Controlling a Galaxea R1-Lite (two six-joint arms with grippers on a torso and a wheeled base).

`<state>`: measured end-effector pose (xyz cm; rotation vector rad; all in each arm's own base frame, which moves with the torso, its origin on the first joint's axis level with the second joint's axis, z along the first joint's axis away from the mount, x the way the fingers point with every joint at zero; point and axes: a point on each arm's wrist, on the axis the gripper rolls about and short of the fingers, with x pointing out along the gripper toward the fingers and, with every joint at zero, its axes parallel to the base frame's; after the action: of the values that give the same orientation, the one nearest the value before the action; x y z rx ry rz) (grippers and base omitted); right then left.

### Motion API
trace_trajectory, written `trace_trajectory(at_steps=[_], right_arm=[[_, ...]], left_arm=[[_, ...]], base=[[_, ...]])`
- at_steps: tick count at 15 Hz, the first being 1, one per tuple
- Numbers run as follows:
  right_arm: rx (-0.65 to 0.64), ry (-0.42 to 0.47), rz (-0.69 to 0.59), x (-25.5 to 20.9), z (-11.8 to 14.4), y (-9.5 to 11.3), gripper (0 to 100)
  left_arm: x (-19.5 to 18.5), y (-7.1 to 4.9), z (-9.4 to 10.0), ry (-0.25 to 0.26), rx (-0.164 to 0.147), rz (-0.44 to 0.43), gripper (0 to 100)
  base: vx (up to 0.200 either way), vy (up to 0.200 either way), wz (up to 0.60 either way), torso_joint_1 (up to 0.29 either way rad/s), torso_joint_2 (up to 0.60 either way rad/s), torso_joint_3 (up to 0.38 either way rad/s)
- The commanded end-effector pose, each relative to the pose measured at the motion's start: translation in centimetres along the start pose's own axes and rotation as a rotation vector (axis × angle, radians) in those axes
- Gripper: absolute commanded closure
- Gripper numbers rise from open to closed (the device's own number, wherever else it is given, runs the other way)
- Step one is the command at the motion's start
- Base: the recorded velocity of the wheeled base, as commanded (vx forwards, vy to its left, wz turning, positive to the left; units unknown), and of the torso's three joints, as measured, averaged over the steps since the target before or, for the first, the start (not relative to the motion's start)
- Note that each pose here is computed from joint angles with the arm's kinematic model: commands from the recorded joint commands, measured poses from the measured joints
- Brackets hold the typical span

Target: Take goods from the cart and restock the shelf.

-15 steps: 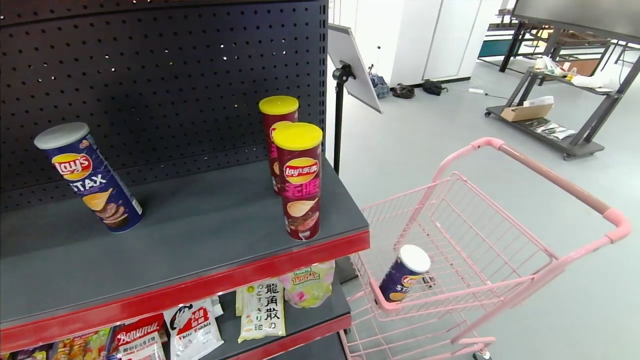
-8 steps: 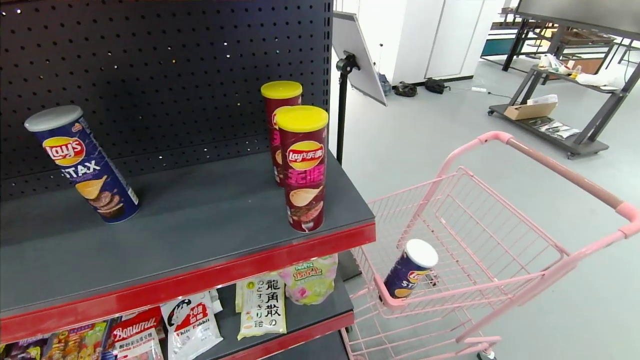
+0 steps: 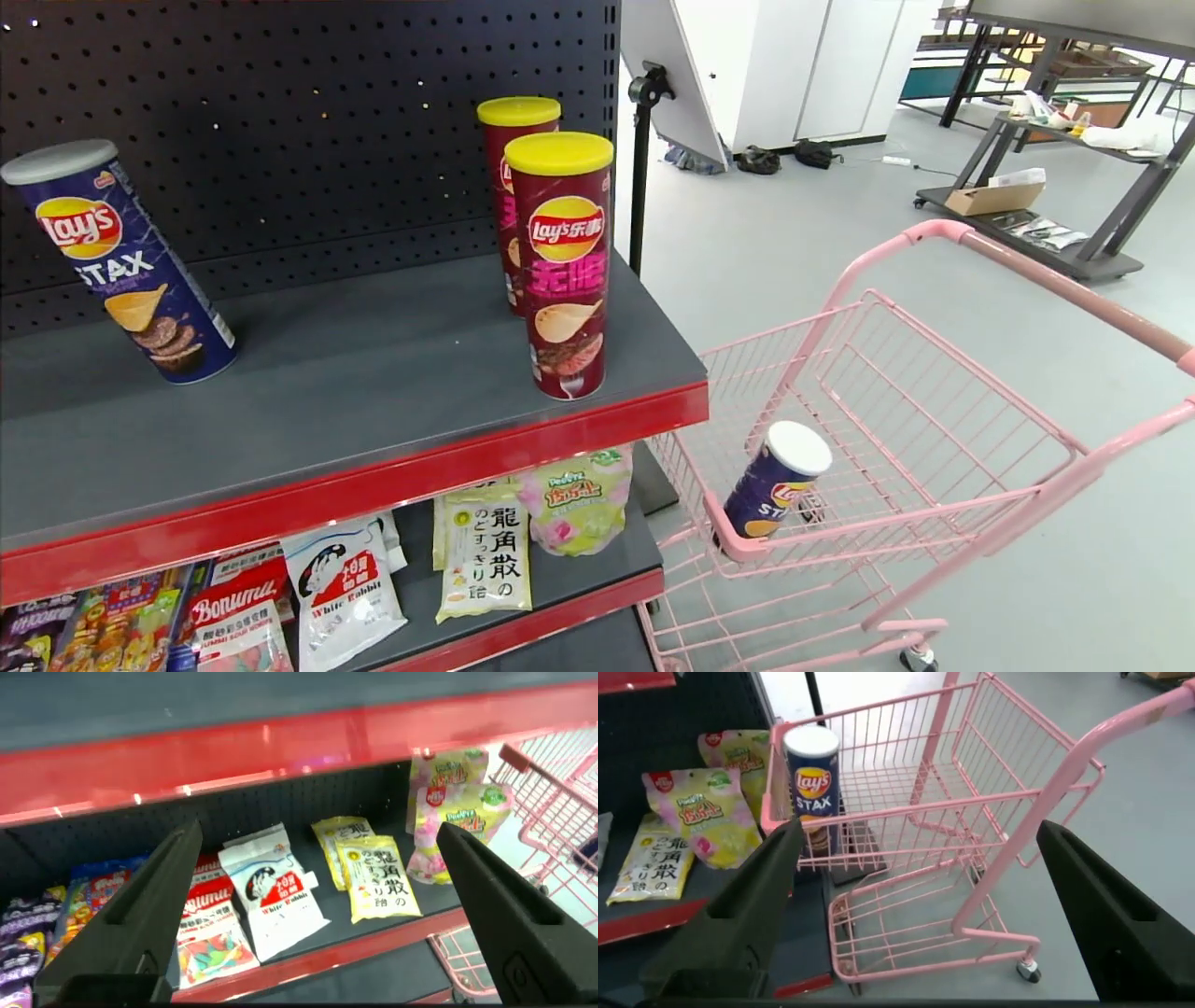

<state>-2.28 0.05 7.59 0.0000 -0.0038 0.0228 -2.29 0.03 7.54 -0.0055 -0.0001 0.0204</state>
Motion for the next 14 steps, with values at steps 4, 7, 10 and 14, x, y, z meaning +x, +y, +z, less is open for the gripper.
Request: trace_trajectory(at_steps=[4,7,10,14], right_arm=[[-0.002,0.001,0.000,0.0,0.0,0.0,0],[-0.008,0.002,0.008,0.0,0.0,0.0,0],[0.013,0.033,-0.008,0.3,0.1,0.0,0],[0.168,0.101,0.118,6.7,15.3,0.2,0]], left_arm=[[0.0,0.0,0.0,0.000,-0.001,0.001,0],[0.0,0.0,0.0,0.002,-0.001,0.001,0],[0.0,0.0,0.0,0.002,-0.001,0.001,0],[0.0,0.0,0.0,0.002,0.001,0.001,0]], base=[[0.000,0.000,0.00,-0.182,0.53,0.353],[0.000,0.000,0.00,-0.116,0.40,0.271],[0.000,0.000,0.00,-0.023,0.08,0.050],[0.000,0.000,0.00,0.000,0.00,0.000]])
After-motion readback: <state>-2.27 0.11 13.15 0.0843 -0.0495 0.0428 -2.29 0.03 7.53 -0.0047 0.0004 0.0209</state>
